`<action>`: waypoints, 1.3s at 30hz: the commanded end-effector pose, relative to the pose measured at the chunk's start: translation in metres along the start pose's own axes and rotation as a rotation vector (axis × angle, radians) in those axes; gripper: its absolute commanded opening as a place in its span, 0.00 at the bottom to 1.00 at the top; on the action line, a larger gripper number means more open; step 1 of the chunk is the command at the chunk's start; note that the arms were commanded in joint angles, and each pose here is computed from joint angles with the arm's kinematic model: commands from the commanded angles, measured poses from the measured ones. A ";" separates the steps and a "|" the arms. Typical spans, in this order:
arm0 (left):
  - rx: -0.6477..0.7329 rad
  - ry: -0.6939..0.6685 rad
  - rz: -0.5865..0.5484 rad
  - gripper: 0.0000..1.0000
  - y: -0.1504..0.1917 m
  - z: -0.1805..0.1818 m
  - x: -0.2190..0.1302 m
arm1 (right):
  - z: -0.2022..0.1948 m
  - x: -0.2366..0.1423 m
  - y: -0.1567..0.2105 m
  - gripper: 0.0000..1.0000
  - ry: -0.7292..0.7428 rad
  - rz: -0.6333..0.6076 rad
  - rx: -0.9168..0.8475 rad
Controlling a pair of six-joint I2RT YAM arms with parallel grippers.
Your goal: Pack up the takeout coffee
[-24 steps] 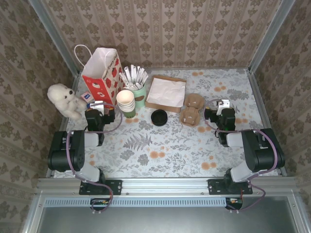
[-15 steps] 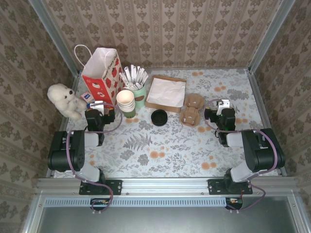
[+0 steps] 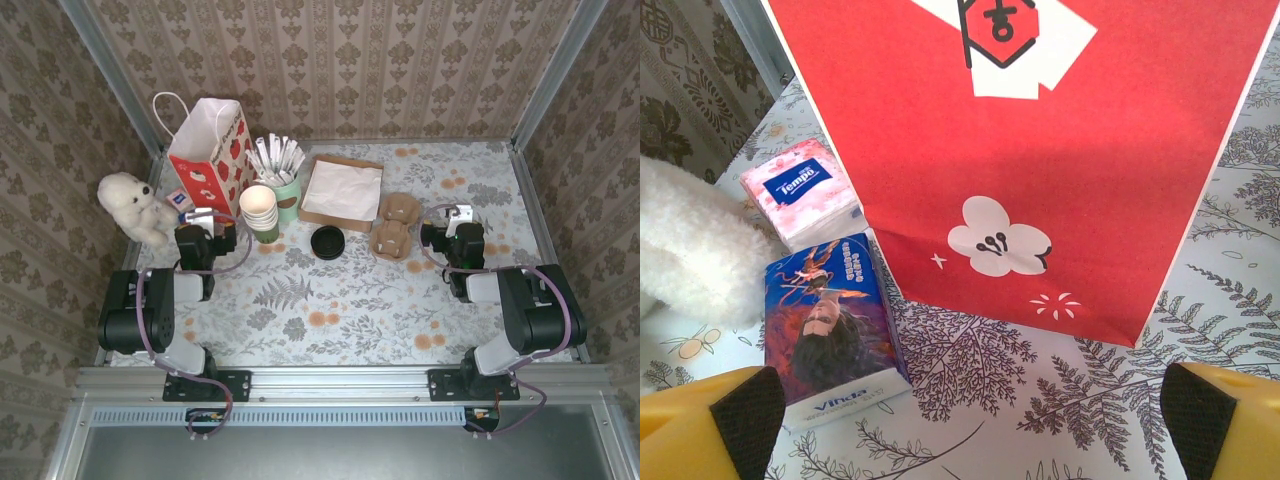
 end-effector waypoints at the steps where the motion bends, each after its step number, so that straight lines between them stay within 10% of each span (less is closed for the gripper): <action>1: 0.008 -0.003 -0.030 1.00 -0.005 0.000 -0.002 | 0.001 0.002 -0.008 1.00 -0.012 -0.019 -0.008; 13: -0.051 -0.306 -0.034 1.00 -0.051 0.041 -0.047 | -0.010 -0.039 -0.062 1.00 0.048 0.023 0.027; 20: -0.502 -0.514 0.006 1.00 -0.084 0.069 -0.112 | -0.011 -0.093 -0.103 1.00 0.023 0.017 0.214; 28: -0.684 -0.150 0.346 1.00 -0.106 0.006 -0.131 | -0.010 -0.137 -0.139 1.00 -0.078 -0.181 0.602; 39: -0.423 0.099 0.660 0.88 -0.128 -0.062 -0.120 | 0.003 -0.120 -0.129 1.00 -0.083 0.109 0.629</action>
Point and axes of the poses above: each hand's point on the last joint's axis, 136 mm out from that joint toward the fingers, its own x axis out along the fingers, its own z axis along the line the jaws close on, y = z × x, the point moved 5 cm from there along -x, back along the fingers, and after that the axes turned 2 degrees about -x, right-handed, at the moved point
